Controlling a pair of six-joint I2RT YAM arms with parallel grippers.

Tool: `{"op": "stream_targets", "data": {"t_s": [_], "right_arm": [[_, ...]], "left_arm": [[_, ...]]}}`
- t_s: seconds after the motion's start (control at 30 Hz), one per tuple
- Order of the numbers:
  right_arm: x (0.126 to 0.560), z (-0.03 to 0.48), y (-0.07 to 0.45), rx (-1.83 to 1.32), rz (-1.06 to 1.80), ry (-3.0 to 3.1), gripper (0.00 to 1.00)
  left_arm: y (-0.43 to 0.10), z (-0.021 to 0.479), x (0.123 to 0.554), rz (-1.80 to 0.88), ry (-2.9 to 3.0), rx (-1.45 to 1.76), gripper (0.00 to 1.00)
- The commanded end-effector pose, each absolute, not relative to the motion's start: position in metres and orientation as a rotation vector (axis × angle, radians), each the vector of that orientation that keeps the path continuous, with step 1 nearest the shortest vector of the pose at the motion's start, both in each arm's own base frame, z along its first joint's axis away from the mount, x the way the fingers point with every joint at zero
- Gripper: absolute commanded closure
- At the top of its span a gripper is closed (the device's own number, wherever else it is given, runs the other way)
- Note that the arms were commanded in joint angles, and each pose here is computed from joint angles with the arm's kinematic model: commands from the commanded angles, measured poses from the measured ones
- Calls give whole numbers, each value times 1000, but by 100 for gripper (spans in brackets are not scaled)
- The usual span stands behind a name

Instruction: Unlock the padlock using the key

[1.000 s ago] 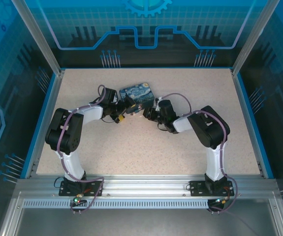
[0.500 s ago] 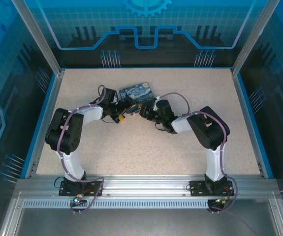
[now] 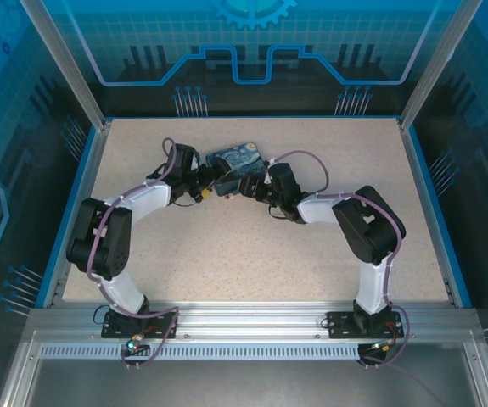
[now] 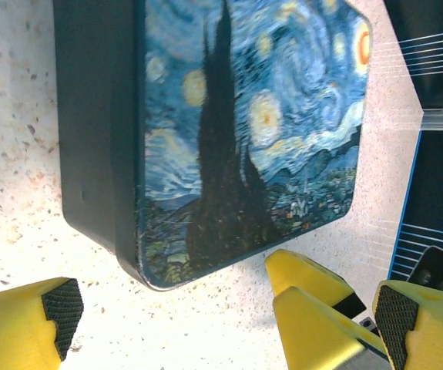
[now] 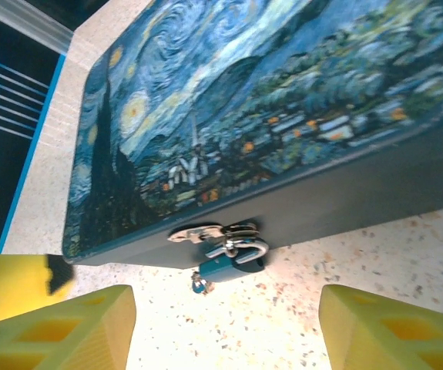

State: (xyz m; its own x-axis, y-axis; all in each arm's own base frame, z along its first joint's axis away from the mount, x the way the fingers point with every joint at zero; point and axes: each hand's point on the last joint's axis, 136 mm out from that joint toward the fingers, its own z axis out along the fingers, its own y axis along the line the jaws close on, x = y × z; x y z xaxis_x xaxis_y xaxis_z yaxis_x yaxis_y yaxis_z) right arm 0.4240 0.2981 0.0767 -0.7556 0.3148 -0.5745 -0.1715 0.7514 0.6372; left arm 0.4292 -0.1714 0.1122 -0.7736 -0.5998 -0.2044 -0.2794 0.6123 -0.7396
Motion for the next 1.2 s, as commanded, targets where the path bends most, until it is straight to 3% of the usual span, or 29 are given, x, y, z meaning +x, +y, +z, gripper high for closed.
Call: {"op": "stream_targets", "data": {"t_s": [0.0, 0.27, 0.67, 0.93, 1.17], "right_arm": [[427, 100, 282, 115, 836, 2229, 32], [461, 124, 245, 149, 708, 2304, 31], [526, 79, 250, 212, 717, 2446, 34], [516, 72, 275, 169, 855, 2438, 41], [486, 77, 272, 177, 928, 2423, 50]], "left_arm": [[-160, 120, 425, -867, 2421, -634, 1], [-142, 117, 442, -749, 2493, -651, 1], [-150, 83, 479, -697, 2580, -652, 1], [-185, 83, 489, -761, 2587, -568, 1], [-219, 88, 469, -799, 2598, -494, 1]]}}
